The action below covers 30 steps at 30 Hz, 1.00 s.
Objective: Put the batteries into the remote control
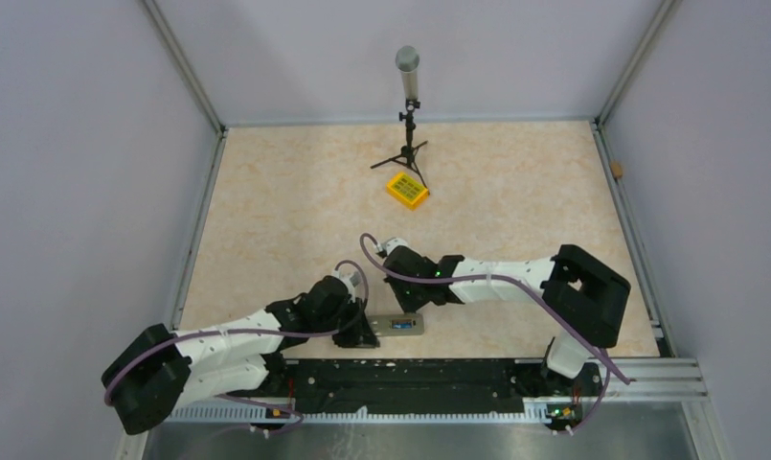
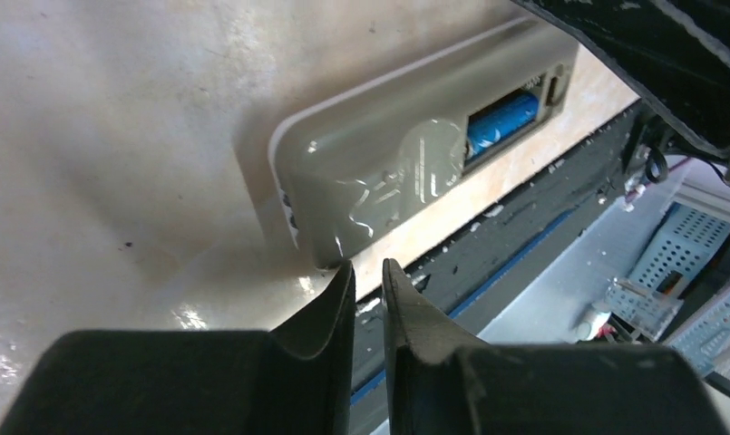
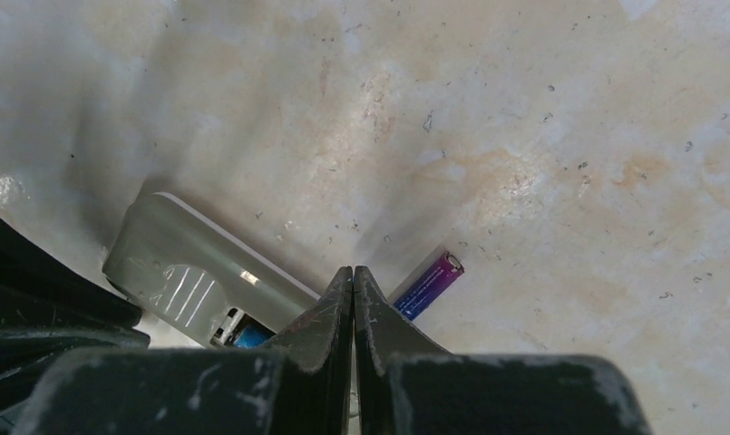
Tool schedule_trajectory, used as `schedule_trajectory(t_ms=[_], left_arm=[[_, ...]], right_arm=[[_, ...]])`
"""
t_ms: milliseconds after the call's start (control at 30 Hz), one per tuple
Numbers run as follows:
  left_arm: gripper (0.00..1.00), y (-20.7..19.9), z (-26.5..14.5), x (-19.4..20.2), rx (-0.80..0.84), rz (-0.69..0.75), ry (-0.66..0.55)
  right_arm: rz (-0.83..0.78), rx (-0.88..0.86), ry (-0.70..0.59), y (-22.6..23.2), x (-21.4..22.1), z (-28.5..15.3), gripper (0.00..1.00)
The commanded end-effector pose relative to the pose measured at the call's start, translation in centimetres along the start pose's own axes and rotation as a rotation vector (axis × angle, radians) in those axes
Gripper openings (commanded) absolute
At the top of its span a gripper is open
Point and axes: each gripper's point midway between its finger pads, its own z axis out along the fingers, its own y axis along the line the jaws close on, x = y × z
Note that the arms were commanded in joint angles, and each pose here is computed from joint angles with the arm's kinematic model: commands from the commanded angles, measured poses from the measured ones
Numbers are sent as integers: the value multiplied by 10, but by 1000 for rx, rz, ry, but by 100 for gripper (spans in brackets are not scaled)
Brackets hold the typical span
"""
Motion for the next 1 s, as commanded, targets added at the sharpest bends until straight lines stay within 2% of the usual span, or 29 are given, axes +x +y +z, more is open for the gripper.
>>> schedule_trajectory(t_ms=[0, 200, 467, 967], left_arm=[[18, 7, 8, -12, -38, -6, -67], [19, 26, 11, -25, -167, 9, -111], [20, 36, 15, -37, -245, 21, -148], [20, 27, 23, -54, -254, 74, -173]], right_arm=[[-15, -15, -2, 0, 4, 2, 0], [-18, -34, 26, -2, 24, -3, 0], [-18, -68, 30, 9, 44, -15, 0], [7, -143, 7, 42, 65, -34, 0]])
